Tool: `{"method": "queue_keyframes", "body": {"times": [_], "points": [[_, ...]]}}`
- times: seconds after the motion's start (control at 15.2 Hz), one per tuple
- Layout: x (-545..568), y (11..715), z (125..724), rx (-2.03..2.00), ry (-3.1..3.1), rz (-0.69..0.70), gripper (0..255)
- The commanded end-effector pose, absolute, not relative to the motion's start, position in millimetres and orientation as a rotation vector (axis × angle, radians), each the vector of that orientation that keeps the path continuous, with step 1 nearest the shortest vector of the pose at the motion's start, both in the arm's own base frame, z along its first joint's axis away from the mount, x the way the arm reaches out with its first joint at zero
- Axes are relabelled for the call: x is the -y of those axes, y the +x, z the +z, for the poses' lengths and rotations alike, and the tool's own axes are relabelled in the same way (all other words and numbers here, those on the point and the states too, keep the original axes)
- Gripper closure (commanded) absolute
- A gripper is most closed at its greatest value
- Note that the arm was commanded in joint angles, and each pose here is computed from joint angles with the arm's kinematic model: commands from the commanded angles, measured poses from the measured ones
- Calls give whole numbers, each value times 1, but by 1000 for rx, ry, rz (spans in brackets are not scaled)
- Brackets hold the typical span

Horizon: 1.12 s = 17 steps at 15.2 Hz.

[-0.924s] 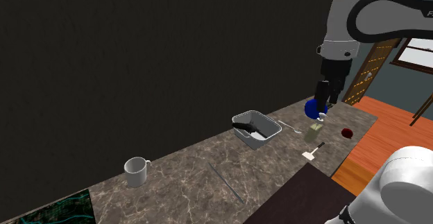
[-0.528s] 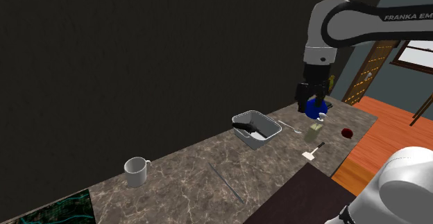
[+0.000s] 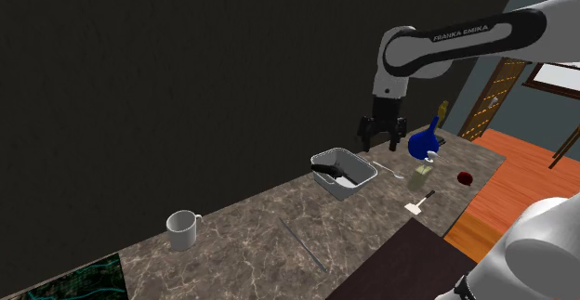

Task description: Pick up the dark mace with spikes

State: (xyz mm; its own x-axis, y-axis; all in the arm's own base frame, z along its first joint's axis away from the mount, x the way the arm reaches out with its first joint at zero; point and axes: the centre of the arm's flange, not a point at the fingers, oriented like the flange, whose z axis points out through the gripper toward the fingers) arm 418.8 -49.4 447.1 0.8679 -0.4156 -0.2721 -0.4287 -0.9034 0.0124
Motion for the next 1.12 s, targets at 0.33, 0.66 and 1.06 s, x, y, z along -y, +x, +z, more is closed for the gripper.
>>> {"method": "queue_keyframes", "body": {"times": [0.33,0.66,1.06], "points": [[78,487,389,-1003,-2804,459,0],[108,530,343,-1216,-2652,483,0],[150,572,285,-1449,-2451,506,0]]}}
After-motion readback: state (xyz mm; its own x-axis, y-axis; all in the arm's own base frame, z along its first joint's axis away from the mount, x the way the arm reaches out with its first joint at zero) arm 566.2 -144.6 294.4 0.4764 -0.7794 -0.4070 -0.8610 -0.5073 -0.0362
